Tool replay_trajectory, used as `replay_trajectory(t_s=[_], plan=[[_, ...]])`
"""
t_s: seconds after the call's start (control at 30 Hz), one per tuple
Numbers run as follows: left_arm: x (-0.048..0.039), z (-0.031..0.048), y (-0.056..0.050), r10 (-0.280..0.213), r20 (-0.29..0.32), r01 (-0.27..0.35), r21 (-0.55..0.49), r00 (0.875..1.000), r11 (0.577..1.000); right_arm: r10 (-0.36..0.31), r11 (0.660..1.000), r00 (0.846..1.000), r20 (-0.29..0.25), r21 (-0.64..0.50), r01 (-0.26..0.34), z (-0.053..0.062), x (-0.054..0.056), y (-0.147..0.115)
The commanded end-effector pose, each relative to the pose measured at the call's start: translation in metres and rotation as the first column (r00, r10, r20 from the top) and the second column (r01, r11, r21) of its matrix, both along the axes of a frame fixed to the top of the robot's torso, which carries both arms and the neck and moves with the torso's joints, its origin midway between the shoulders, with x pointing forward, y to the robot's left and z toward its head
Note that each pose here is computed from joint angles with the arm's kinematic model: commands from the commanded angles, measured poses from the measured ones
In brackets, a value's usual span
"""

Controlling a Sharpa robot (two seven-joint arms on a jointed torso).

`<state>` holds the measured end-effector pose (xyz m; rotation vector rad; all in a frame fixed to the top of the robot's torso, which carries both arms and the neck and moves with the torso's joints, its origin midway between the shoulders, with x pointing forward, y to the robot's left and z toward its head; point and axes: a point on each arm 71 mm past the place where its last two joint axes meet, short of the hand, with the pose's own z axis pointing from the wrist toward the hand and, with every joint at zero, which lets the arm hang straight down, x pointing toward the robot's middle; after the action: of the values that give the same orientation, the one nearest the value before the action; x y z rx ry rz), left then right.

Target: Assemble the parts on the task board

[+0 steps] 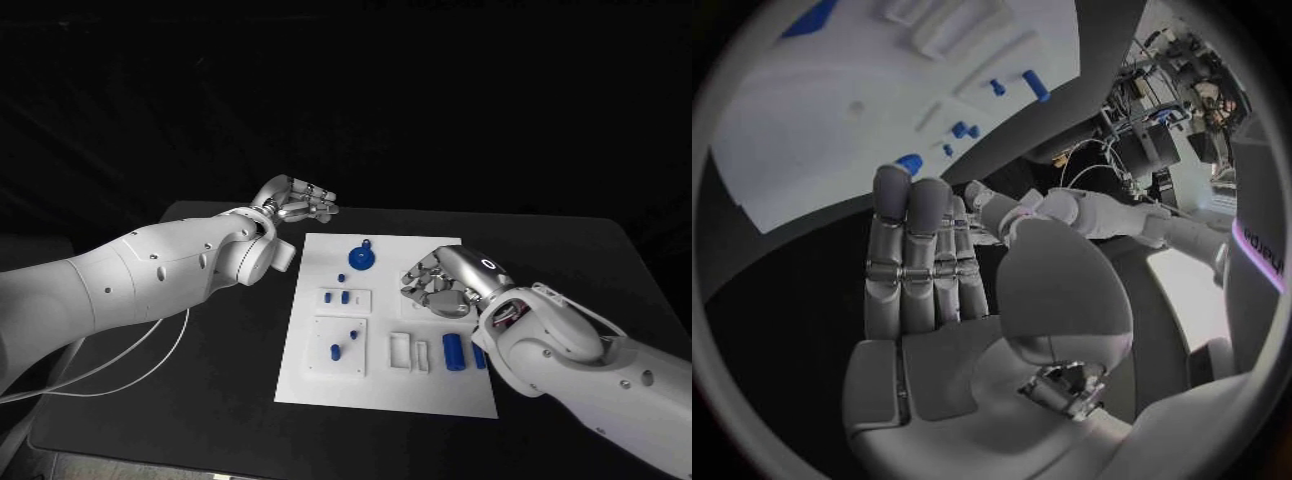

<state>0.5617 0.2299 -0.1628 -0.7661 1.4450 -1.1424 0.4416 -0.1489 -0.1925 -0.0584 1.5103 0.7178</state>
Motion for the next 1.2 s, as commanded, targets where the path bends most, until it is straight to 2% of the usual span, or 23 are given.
replay_trajectory(t_s=[0.03, 0.13, 0.2, 0.23, 0.33, 0.43, 0.53, 0.6, 0.7, 0.93, 1.07, 1.2], plan=[[-0.0014, 0.0031, 0.002, 0.006, 0.019, -0.005, -0.06, 1.0, 0.998, 0.0, 0.999, 0.975, -0.223, 0.04, 0.009, -0.006, 0.004, -0.015], [-0.0038, 0.0016, 0.006, 0.0, 0.01, 0.0, -0.078, 1.0, 0.997, -0.066, 0.997, 0.942, -0.33, 0.012, 0.074, -0.002, 0.008, -0.037], [-0.0058, -0.0002, 0.008, -0.008, 0.004, 0.008, -0.09, 1.0, 0.996, -0.127, 0.991, 0.911, -0.392, -0.021, 0.129, 0.0, 0.01, -0.051], [-0.0072, -0.0012, 0.009, -0.015, 0.001, 0.015, -0.099, 1.0, 0.995, -0.171, 0.985, 0.876, -0.451, -0.056, 0.163, -0.002, 0.01, -0.06], [-0.0102, -0.0035, 0.011, -0.026, -0.006, 0.025, -0.121, 1.0, 0.992, -0.243, 0.97, 0.795, -0.556, -0.121, 0.212, -0.005, 0.009, -0.075], [-0.0132, -0.0058, 0.012, -0.031, -0.009, 0.03, -0.128, 0.999, 0.991, -0.289, 0.957, 0.713, -0.639, -0.197, 0.212, -0.011, 0.006, -0.086], [-0.015, -0.0072, 0.013, -0.036, -0.011, 0.035, -0.131, 0.999, 0.991, -0.313, 0.949, 0.658, -0.685, -0.254, 0.187, -0.017, 0.003, -0.092], [-0.016, -0.008, 0.014, -0.041, -0.012, 0.039, -0.133, 0.999, 0.99, -0.325, 0.944, 0.632, -0.703, -0.279, 0.176, -0.02, 0.001, -0.095], [-0.0169, -0.0087, 0.014, -0.047, -0.014, 0.045, -0.134, 0.999, 0.99, -0.337, 0.939, 0.609, -0.718, -0.302, 0.164, -0.025, 0.0, -0.098], [-0.0178, -0.0095, 0.012, -0.063, -0.018, 0.06, -0.138, 0.998, 0.989, -0.344, 0.934, 0.583, -0.736, -0.332, 0.133, -0.036, -0.004, -0.095], [-0.018, -0.0099, 0.01, -0.072, -0.02, 0.068, -0.14, 0.997, 0.988, -0.346, 0.931, 0.585, -0.734, -0.348, 0.114, -0.042, -0.006, -0.089], [-0.0182, -0.0104, 0.007, -0.081, -0.023, 0.077, -0.142, 0.996, 0.987, -0.347, 0.929, 0.598, -0.723, -0.351, 0.116, -0.047, -0.006, -0.081]])
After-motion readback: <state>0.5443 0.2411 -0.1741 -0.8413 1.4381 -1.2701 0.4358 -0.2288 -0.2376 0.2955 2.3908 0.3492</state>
